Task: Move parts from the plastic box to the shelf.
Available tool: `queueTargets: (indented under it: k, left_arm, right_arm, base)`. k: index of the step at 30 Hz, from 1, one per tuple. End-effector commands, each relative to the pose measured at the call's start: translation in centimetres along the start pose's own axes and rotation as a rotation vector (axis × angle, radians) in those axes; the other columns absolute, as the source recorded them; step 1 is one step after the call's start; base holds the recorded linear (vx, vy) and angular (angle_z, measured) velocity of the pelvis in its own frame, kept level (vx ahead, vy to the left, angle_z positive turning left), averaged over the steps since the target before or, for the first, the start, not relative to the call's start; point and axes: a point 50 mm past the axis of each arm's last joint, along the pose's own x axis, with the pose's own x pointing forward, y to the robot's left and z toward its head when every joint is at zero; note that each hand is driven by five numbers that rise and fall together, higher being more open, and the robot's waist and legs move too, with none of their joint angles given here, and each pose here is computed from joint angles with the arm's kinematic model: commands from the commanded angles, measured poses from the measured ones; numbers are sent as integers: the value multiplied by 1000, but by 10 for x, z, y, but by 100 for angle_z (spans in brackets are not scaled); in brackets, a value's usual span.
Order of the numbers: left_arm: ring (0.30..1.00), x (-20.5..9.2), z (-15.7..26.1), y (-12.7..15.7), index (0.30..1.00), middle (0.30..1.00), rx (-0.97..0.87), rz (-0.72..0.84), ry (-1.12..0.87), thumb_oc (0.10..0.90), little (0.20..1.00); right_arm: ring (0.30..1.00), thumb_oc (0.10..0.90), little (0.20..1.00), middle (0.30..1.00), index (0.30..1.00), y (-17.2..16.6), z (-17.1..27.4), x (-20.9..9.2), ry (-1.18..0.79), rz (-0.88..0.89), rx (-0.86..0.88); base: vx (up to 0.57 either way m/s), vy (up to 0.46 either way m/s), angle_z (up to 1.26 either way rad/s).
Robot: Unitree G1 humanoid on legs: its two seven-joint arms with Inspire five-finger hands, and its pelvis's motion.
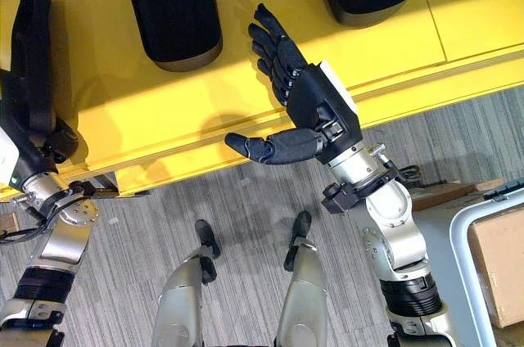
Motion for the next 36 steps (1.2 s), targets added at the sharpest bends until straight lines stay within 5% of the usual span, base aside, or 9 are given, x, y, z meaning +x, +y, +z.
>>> queueTargets:
  k: [1, 14, 30, 36]
  left_arm:
    - [300, 28, 35, 11, 300, 300, -113, 75, -122, 400, 300]
    - [300, 22, 2, -27, 300, 300, -122, -119, 91, 400, 300]
    - [300, 41, -23, -11, 300, 300, 127, -64, 162, 400, 300]
    - [300, 53, -26, -4, 300, 300, 70, -43, 234, 400, 300]
  right_arm:
    - [1000, 900, 1000, 1000, 1000, 25, 54, 20, -300, 200, -13]
    - [1000, 900, 1000, 1000, 1000, 51, 44, 34, -268, 282, 136]
    - [1000, 900, 1000, 1000, 1000, 46, 25, 13, -176, 257, 174]
    - [1000, 900, 1000, 1000, 1000, 52, 23, 14, -149, 275, 183]
  base:
    - [0, 0, 0]
    - [59, 25, 0]
    - [44, -16, 0]
    - [27, -8, 0]
